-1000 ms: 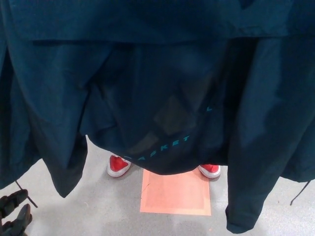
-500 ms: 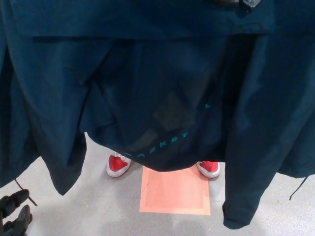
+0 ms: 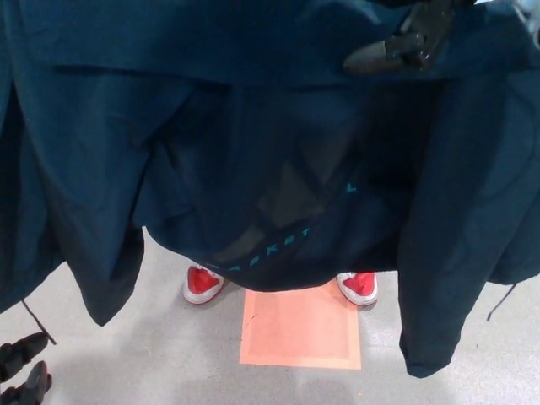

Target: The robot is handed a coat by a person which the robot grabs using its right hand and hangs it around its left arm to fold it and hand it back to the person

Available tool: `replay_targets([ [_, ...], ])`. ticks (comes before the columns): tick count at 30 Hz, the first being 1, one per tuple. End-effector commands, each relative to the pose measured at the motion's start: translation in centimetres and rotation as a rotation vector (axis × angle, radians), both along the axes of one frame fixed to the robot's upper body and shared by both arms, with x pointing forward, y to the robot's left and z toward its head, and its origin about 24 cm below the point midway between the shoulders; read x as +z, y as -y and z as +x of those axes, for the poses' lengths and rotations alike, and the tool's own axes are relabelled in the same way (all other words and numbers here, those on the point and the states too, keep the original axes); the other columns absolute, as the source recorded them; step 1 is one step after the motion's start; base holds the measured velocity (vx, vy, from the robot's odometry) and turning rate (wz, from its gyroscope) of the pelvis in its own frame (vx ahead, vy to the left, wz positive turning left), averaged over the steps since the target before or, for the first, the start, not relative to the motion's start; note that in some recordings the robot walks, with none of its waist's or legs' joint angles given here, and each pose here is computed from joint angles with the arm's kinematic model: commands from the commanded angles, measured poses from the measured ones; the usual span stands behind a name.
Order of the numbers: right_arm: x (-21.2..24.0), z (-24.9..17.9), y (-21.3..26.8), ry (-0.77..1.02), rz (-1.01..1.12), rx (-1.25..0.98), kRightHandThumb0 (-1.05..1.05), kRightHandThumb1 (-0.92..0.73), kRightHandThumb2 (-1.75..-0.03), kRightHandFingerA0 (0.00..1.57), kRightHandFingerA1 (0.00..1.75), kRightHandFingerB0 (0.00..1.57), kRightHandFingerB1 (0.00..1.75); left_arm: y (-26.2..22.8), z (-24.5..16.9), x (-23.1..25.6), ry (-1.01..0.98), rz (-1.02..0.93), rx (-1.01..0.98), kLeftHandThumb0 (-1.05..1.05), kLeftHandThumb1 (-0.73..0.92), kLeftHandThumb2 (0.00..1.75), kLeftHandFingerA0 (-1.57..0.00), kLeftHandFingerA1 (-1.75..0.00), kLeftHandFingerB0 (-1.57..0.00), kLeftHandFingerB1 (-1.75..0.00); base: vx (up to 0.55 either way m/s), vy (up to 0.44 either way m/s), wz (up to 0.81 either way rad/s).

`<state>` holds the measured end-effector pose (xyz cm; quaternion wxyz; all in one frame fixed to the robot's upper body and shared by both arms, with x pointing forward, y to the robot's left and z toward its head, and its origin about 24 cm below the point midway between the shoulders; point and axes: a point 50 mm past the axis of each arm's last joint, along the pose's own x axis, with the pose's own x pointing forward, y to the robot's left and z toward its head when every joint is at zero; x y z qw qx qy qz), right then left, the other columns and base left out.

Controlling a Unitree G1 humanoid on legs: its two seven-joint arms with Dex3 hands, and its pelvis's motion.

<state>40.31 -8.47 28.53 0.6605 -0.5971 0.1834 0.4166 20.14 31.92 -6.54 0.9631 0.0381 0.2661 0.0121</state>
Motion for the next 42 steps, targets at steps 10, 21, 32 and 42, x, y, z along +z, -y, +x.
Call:
replay_targets([
  [10,-4.5,1.1,-2.0,0.530,-0.231,0.139,-0.58,-0.83,-0.66,0.96,0.59,0.31,0.32,-0.8,0.0,0.6,0.025,0.016,0.031,-0.68,0.92,0.68,-0.28,-0.36,-0.23,-0.33,0.00,0.000,0.00],
  [21,-3.6,1.4,-0.7,0.909,0.139,0.096,-0.35,-0.87,-0.65,0.80,0.78,0.72,0.72,-0.7,-0.7,0.2,0.025,0.009,0.028,-0.70,0.90,0.67,-0.33,-0.38,-0.22,-0.33,0.00,0.000,0.00],
  [32,1.9,0.7,-1.0,1.320,0.605,-0.125,-0.29,-0.82,-0.69,0.87,1.56,0.67,1.27,-0.2,-0.9,-0.2,0.027,-0.026,0.044,-0.68,0.73,0.90,-0.29,-0.48,-0.16,-0.43,0.00,0.000,0.00],
  [42,8.4,-0.6,-1.0,1.458,0.800,-0.163,-0.30,-0.83,-0.65,1.04,1.20,0.85,0.96,0.0,-0.4,0.1,0.057,-0.026,0.031,-0.67,0.85,0.65,-0.35,-0.39,-0.25,-0.34,0.00,0.000,0.00],
])
